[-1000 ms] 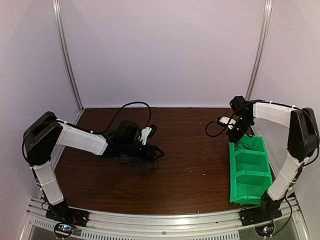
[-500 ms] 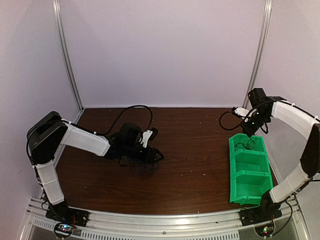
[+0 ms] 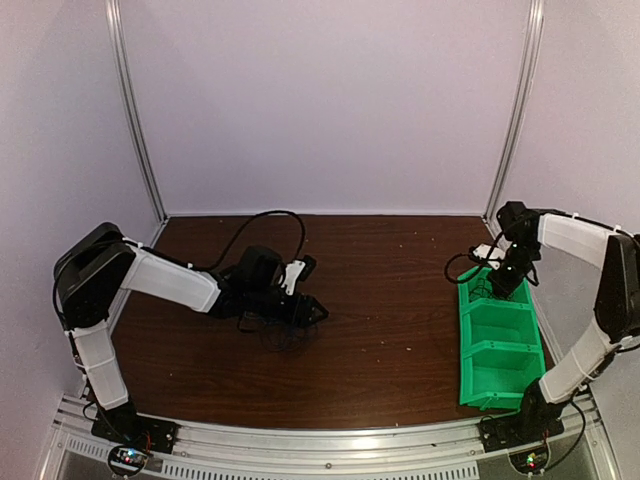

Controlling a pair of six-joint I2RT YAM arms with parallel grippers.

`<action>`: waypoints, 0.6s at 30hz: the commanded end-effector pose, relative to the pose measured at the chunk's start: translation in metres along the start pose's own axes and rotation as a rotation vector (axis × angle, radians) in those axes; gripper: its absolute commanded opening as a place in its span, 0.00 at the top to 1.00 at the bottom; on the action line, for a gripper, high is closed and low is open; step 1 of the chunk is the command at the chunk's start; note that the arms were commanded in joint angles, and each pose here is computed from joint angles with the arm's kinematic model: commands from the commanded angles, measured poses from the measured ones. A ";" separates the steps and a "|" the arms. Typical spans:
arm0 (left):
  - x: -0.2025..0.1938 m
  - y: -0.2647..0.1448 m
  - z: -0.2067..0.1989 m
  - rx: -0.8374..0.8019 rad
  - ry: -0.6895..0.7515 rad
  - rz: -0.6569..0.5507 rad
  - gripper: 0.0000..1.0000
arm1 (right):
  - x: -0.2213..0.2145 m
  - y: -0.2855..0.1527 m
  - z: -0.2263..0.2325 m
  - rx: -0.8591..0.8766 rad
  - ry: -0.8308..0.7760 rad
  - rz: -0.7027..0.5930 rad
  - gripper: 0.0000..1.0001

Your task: Untangle the cables

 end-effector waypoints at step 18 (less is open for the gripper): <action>0.051 -0.056 -0.009 0.187 0.127 -0.106 0.35 | 0.008 -0.058 -0.009 0.020 -0.001 -0.060 0.51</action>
Point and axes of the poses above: each gripper's point midway between its finger pads, its own y axis out along the fingers, its own z axis along the line the jaws close on, x = y × z, the point moved 10 cm from there along -y, back along the fingers
